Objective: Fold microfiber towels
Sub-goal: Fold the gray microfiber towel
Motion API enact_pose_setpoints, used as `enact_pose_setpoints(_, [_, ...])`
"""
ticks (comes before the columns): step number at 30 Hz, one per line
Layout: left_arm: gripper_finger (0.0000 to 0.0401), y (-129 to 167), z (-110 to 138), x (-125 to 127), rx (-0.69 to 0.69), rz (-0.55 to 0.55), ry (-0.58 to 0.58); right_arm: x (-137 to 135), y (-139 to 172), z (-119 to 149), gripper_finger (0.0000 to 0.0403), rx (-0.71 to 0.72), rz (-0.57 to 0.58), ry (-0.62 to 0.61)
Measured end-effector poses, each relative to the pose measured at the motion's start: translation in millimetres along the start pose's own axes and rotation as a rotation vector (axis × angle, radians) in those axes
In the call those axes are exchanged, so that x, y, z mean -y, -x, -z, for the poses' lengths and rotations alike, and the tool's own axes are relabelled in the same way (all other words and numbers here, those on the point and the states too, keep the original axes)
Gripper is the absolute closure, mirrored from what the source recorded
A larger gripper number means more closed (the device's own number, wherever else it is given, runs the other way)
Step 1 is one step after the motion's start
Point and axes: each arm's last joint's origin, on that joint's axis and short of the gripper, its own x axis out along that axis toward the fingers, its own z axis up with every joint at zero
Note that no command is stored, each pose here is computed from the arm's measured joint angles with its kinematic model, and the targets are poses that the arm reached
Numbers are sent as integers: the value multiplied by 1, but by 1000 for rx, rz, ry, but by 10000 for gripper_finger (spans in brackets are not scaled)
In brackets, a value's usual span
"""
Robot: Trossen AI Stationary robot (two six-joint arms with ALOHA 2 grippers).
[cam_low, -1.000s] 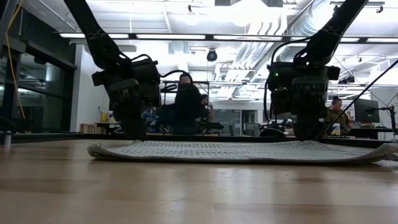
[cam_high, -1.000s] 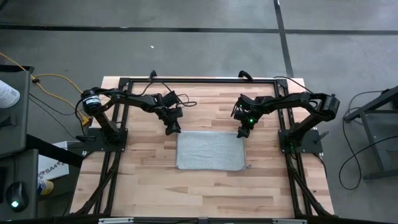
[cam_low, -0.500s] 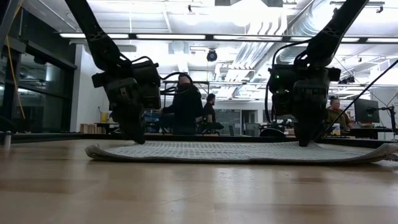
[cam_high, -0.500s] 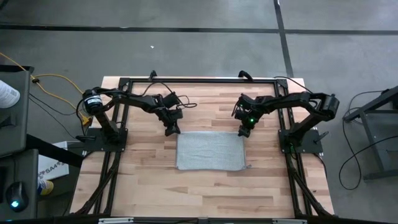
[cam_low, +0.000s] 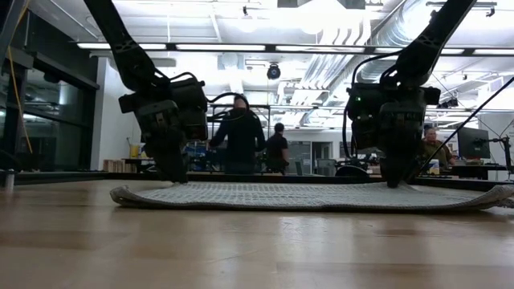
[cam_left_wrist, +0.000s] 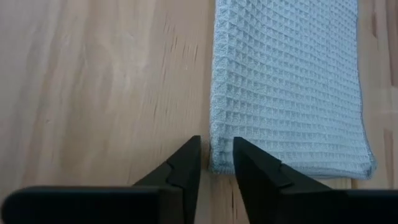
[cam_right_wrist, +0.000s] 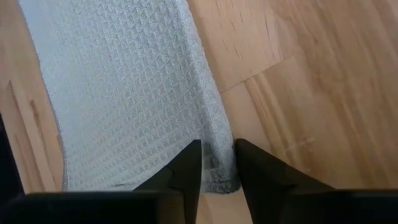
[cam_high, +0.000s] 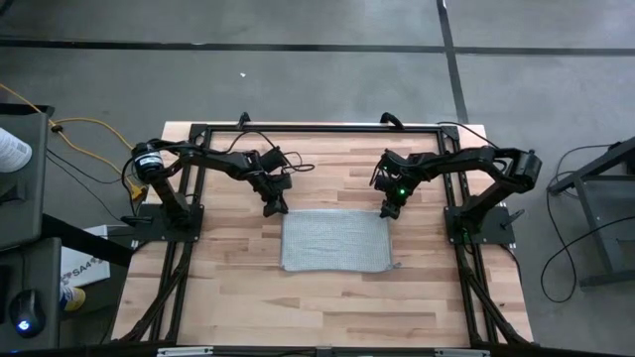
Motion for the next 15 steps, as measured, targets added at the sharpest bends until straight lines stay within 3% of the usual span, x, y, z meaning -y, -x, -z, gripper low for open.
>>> enact_pose_setpoints(5, [283, 0, 1, 1, -13, 12, 18, 0, 0, 0, 295, 0, -2, 0])
enact_pose_setpoints(15, [281, -6, 2, 10, -34, 42, -17, 0, 0, 0, 302, 1, 0, 0])
